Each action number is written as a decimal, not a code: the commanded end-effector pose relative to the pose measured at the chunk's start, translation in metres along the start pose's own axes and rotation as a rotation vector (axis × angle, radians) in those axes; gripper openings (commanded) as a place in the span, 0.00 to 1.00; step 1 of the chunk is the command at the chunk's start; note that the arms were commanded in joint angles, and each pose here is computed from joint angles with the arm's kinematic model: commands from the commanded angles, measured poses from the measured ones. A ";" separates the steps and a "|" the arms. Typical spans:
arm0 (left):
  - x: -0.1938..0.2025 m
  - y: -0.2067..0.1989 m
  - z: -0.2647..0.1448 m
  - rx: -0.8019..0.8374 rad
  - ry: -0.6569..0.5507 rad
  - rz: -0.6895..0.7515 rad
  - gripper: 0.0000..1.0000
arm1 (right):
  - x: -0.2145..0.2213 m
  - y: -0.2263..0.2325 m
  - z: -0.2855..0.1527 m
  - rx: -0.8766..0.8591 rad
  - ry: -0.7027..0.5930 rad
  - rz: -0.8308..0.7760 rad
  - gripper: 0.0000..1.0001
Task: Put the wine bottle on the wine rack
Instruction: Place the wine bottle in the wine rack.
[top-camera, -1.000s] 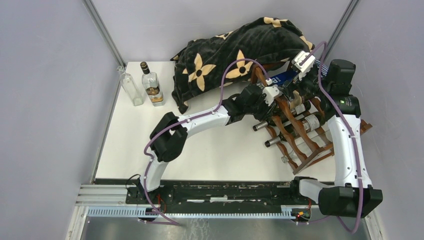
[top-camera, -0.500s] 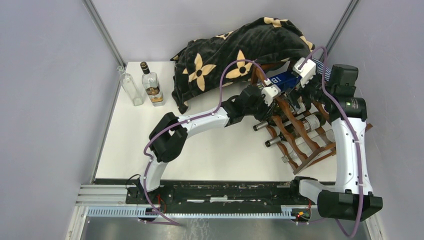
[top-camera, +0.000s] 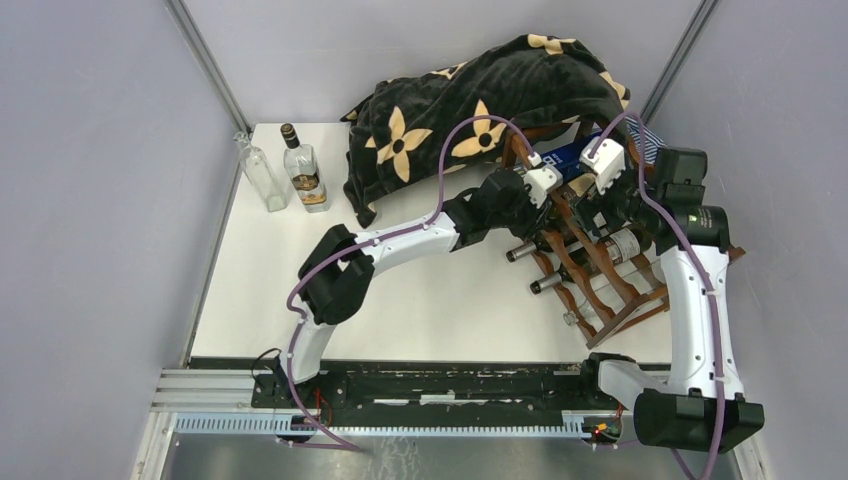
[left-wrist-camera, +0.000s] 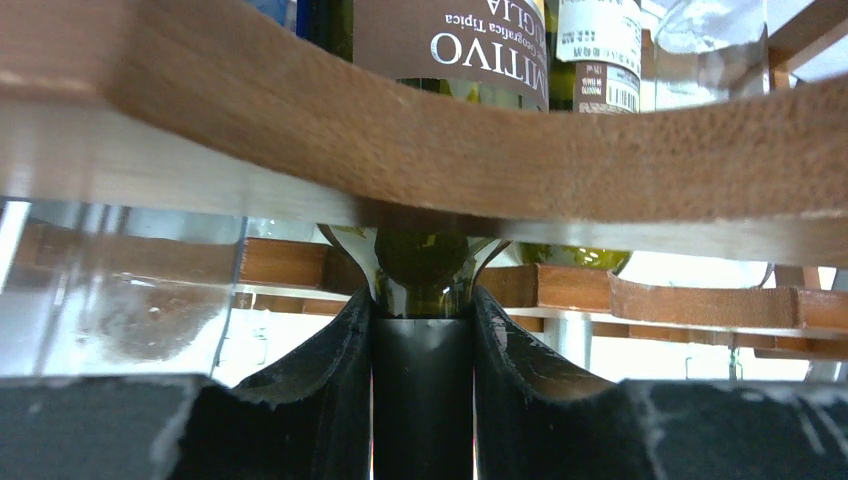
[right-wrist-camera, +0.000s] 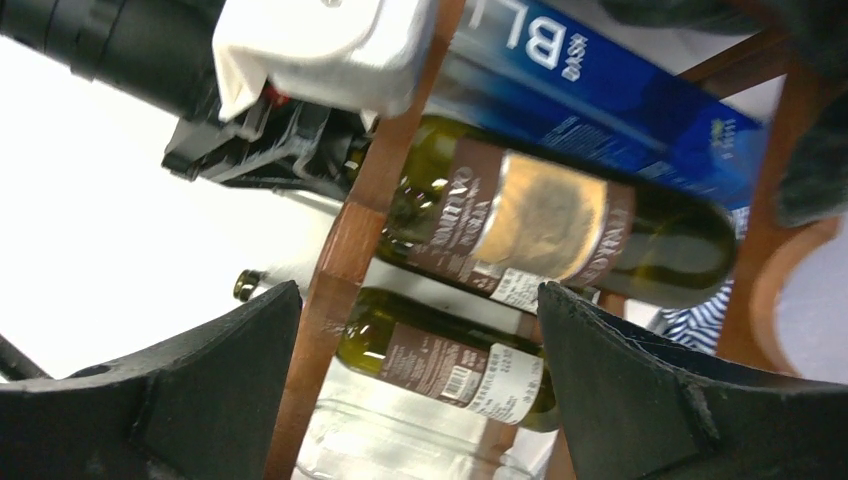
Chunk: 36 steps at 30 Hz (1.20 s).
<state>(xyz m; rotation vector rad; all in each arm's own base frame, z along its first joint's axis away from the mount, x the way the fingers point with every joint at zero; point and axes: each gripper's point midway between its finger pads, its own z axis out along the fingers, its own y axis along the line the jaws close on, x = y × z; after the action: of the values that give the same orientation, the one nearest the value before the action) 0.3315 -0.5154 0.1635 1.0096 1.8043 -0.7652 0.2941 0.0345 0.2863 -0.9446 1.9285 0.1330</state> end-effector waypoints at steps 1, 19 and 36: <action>-0.114 -0.003 -0.020 -0.003 -0.320 -0.005 0.04 | 0.010 0.015 0.006 -0.061 0.000 0.034 0.91; -0.113 -0.015 -0.002 0.071 -0.313 -0.042 0.07 | 0.020 0.039 0.021 -0.155 -0.033 0.158 0.49; -0.101 -0.024 0.002 0.125 -0.281 -0.036 0.20 | 0.021 0.043 0.023 -0.170 -0.039 0.162 0.29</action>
<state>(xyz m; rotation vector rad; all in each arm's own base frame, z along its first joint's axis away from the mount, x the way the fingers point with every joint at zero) 0.3305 -0.5347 0.1656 0.9854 1.8277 -0.8709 0.2783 0.0554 0.2403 -0.8535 2.0313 0.3861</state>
